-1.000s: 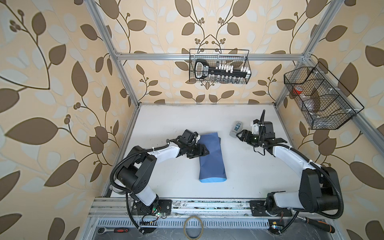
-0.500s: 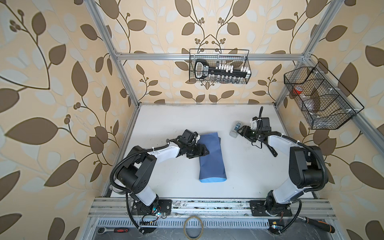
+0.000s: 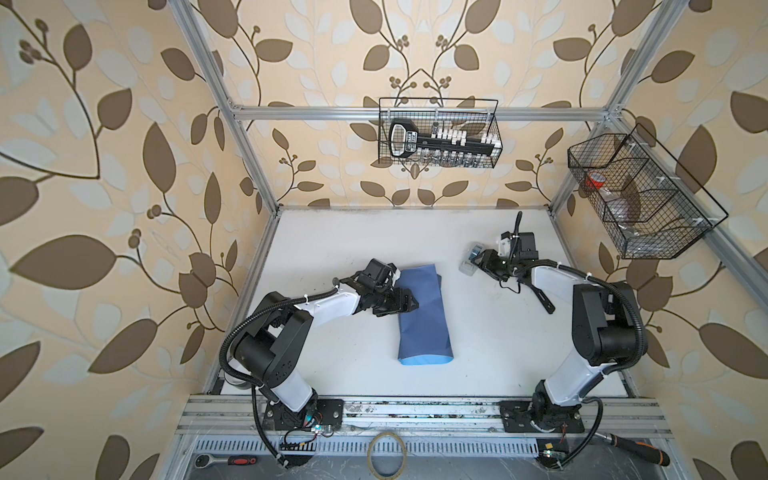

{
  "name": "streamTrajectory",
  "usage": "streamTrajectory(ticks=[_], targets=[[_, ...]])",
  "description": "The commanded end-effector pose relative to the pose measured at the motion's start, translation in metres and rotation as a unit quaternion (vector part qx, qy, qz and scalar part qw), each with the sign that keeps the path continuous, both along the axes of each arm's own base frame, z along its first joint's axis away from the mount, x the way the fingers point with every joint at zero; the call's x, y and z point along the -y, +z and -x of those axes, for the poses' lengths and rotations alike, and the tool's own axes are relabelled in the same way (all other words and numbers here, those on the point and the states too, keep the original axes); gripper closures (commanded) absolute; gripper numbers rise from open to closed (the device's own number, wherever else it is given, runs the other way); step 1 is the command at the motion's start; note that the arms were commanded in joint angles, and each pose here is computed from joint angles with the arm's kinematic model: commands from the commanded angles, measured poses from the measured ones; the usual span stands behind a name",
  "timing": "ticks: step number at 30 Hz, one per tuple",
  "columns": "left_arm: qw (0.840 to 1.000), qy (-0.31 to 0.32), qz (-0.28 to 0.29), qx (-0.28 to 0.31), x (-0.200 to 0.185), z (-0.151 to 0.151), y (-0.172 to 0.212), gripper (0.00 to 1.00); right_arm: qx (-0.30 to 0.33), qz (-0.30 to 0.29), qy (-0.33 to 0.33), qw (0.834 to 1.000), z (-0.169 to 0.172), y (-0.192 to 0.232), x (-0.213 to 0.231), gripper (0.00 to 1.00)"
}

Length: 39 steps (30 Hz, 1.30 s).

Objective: Wrap the gift box in paper

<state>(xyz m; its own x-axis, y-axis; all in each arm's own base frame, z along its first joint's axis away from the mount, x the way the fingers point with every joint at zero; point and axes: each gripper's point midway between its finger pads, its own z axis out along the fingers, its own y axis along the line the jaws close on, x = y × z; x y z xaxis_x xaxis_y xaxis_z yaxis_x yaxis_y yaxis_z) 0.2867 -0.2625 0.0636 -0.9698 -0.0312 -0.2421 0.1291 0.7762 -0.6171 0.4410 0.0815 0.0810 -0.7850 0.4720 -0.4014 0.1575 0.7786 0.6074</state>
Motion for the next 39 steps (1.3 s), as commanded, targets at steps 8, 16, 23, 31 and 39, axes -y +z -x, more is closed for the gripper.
streamTrajectory(ticks=[8,16,23,31,39], targets=[[0.983,0.028,-0.164,-0.074,-0.057,0.034,-0.069,0.19,-0.002,-0.025,0.008,1.000,-0.021,-0.004,-0.009,0.57],[0.983,0.027,-0.164,-0.073,-0.057,0.034,-0.068,0.19,-0.013,-0.035,0.006,0.999,-0.025,-0.016,-0.011,0.59],[0.983,0.026,-0.165,-0.073,-0.057,0.034,-0.069,0.19,-0.022,-0.062,0.000,0.998,-0.026,-0.026,-0.011,0.63],[0.983,0.027,-0.165,-0.071,-0.057,0.034,-0.068,0.19,-0.030,-0.094,-0.008,0.995,-0.026,-0.036,-0.014,0.69],[0.983,0.026,-0.165,-0.070,-0.058,0.034,-0.068,0.19,-0.033,-0.111,-0.017,0.993,-0.025,-0.041,-0.014,0.76]])
